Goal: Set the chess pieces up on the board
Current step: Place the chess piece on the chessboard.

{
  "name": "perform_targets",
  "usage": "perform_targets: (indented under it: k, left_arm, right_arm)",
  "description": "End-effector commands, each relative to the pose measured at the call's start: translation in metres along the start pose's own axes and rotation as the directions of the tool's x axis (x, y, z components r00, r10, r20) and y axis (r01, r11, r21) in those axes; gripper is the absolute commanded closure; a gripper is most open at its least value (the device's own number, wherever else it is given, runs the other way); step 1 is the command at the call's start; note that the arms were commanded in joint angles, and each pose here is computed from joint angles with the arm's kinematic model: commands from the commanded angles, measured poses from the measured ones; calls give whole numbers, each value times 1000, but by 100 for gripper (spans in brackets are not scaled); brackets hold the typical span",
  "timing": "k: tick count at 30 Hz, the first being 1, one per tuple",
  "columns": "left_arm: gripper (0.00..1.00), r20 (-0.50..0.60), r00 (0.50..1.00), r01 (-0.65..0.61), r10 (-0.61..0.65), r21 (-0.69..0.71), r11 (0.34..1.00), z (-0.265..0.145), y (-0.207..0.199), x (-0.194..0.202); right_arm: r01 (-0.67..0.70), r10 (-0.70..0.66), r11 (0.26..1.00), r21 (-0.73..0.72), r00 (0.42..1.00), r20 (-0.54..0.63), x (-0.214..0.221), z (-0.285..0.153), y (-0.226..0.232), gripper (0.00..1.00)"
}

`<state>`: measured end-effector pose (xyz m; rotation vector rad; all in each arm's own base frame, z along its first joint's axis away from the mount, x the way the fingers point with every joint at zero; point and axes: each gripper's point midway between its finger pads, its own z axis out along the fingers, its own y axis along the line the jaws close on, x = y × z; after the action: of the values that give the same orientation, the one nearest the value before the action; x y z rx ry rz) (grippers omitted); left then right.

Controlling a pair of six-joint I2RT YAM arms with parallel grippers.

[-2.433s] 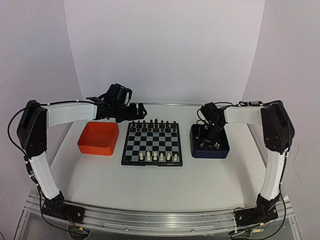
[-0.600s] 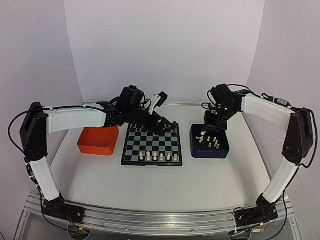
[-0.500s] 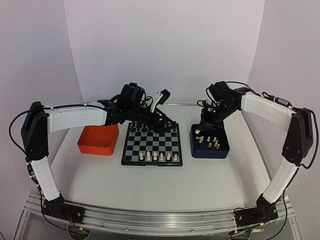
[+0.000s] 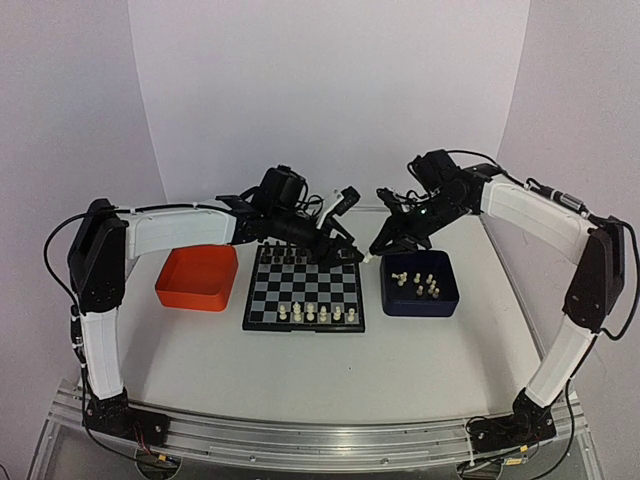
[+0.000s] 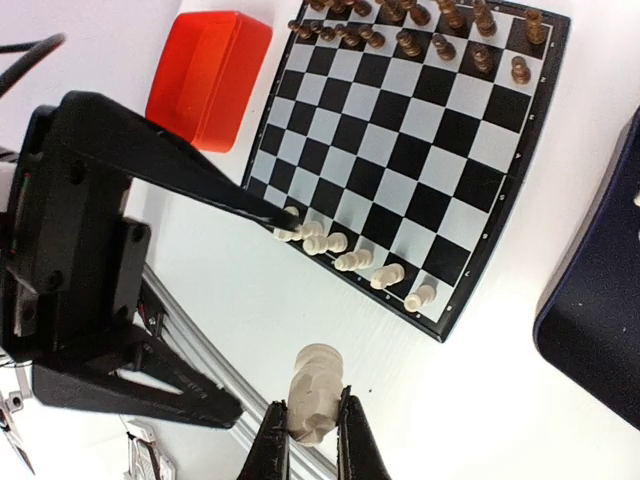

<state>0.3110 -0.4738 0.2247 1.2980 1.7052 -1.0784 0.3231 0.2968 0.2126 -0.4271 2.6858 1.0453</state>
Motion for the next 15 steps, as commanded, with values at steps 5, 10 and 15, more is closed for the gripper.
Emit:
perform_targets:
  k: [5,10,15]
  left_arm:
    - [46,15,997,-80,79,84,993,1,-12,-16]
    - [60,-5,996,-83,84,106,991,3,-14,-12]
    - [66,-45,994,-88,95,152,984,4,-20,-4]
  right_arm:
    - [62,-65,997,-44,996,-65,7,4,20,100]
    - [85,-83,996,19,993,-85,8,8,16,100]
    - [103,-101,994,26,991,-88,6,8,21,100]
